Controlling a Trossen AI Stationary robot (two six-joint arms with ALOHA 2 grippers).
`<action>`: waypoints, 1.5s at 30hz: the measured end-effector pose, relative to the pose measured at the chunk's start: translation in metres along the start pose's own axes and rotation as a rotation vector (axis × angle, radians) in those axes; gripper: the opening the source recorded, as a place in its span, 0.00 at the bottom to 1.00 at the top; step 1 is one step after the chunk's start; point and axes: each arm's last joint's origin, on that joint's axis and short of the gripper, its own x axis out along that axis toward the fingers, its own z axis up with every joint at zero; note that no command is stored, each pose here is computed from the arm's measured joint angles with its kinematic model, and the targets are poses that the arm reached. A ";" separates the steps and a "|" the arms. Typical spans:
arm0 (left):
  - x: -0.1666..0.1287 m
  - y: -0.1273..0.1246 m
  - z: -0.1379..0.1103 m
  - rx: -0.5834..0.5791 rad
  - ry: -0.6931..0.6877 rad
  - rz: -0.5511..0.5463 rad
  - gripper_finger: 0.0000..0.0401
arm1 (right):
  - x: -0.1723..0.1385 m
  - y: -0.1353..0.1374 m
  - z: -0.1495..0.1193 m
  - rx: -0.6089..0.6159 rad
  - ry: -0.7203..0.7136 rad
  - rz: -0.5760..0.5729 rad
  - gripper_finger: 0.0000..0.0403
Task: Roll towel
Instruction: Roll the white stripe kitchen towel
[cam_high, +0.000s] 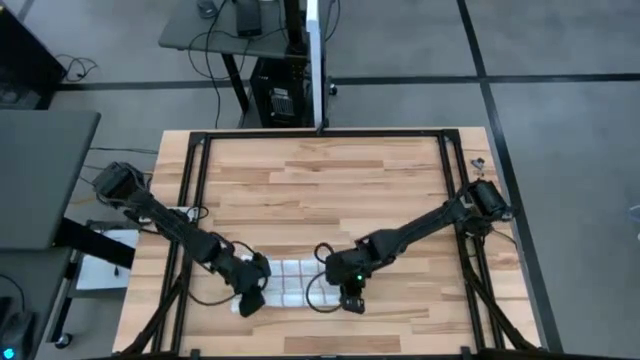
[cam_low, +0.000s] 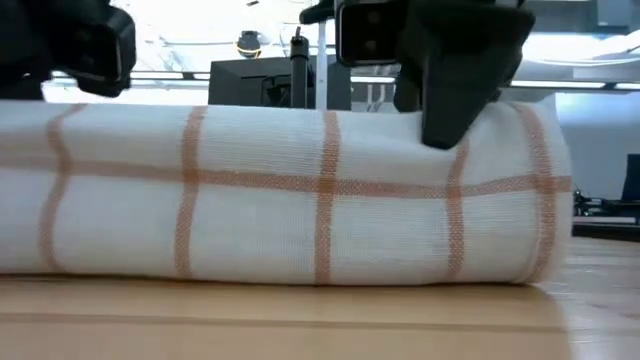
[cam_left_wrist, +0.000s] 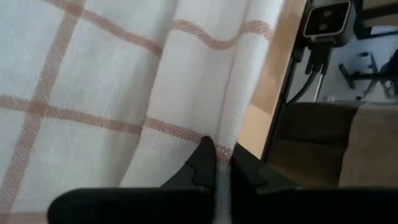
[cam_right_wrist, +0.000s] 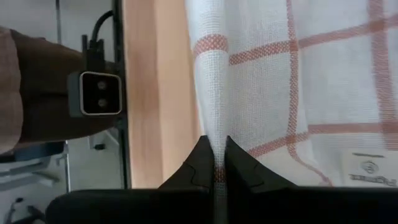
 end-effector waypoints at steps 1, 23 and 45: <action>-0.001 0.003 0.002 0.011 0.001 0.018 0.00 | -0.002 -0.004 0.001 0.007 0.000 -0.017 0.00; 0.011 0.029 0.010 0.087 -0.011 0.255 0.11 | 0.013 -0.033 -0.006 0.143 0.037 -0.277 0.18; -0.058 -0.029 0.017 0.228 -0.078 0.228 0.24 | -0.058 0.003 0.010 0.004 -0.137 -0.048 0.24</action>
